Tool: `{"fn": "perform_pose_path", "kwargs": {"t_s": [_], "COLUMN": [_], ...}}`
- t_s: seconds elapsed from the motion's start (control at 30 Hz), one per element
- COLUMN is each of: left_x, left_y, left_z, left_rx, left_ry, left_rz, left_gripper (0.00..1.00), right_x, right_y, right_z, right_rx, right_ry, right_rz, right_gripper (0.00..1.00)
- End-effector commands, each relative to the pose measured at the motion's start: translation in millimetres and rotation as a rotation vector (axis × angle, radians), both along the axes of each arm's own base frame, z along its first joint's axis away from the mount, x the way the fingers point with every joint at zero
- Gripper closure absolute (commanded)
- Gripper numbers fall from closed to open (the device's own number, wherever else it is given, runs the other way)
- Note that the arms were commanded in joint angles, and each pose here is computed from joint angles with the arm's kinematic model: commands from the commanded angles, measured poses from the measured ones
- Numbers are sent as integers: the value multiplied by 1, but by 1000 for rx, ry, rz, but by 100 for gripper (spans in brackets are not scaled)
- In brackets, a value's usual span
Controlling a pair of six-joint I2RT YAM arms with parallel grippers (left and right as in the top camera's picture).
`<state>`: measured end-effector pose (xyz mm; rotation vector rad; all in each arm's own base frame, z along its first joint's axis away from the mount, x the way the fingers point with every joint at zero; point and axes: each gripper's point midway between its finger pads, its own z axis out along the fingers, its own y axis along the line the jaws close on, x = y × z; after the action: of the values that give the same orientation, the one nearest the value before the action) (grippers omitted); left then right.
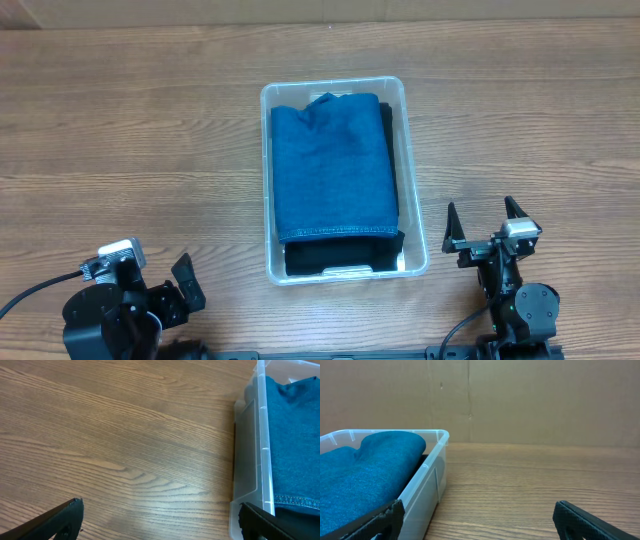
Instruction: Pack container
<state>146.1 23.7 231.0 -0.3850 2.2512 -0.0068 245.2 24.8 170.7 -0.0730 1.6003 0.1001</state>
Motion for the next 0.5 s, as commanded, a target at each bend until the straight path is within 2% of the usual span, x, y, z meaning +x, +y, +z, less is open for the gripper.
{"fn": "perform_pose_path", "kwargs": {"t_s": [0.0,0.03,0.17,0.3,0.47], "left_x": [2,2,34,78,100], "left_y": [-1,-1,-10,-14,-15], "left_z": [-4,-6,-28,-52,-40], "left_rx": [-16,-15,25,47,74], "left_ry": [-6,-8,-190,-472,-775], "left_rz": [6,6,-84,-115,-119], "left_gripper": [0,0,0,0,0], "right_x": [0,0,0,0,0], "right_y": [-2,-2,-2,-2,-2], "right_z": [-1,-1,-1,-1,-1], "right_rx": [-1,-1,-1,-1,-1], "right_ry": [-6,-6,-7,-7,-6], "right_rz": [-11,-11,-11,-11,-11], "right_gripper": [0,0,0,0,0]}}
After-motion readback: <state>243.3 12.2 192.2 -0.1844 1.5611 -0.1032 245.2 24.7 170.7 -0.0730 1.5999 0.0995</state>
